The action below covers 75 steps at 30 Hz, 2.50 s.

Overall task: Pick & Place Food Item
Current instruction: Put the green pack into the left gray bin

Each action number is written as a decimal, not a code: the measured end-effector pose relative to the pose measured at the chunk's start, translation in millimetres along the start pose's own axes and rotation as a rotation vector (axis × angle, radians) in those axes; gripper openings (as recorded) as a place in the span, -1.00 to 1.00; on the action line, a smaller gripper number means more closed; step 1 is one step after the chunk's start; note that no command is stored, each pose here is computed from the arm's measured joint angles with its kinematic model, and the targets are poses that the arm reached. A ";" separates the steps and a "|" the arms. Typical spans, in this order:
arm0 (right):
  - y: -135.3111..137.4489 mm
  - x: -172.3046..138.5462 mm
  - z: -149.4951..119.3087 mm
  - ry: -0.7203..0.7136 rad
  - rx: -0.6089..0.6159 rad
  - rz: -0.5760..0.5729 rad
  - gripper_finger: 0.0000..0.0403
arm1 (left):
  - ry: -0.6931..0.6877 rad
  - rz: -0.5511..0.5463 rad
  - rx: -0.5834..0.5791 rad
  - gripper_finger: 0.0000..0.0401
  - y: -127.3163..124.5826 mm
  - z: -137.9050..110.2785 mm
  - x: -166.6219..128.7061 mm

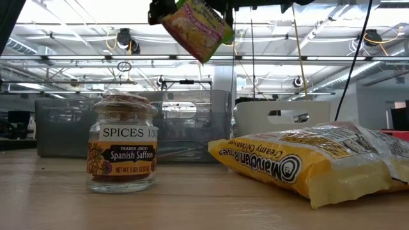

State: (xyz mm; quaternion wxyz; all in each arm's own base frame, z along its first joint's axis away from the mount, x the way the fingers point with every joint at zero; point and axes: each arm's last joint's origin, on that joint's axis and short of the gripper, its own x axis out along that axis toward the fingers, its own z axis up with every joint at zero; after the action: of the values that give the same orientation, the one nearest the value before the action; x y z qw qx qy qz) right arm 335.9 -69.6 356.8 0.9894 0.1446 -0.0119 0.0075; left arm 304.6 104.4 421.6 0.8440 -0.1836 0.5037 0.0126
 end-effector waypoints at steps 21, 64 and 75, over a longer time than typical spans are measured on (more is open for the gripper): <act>-8.4 -1.6 1.9 -0.003 0.007 -0.024 -1.00 | -0.036 0.032 0.023 -0.26 5.6 3.3 -1.7; -23.4 -7.7 10.8 -0.006 0.136 0.072 -0.31 | -0.033 0.006 0.084 -0.99 -2.9 -4.2 -24.9; -28.7 -15.5 19.1 -0.014 0.161 0.105 0.02 | -0.112 -0.018 0.040 -0.99 -17.9 -26.0 -58.9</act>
State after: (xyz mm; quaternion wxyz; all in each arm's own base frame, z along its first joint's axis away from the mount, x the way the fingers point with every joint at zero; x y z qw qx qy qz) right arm 320.5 -102.8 366.5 0.9727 0.2229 -0.0259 0.0591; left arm 257.2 88.9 466.2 0.8746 -0.1704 0.4540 0.0051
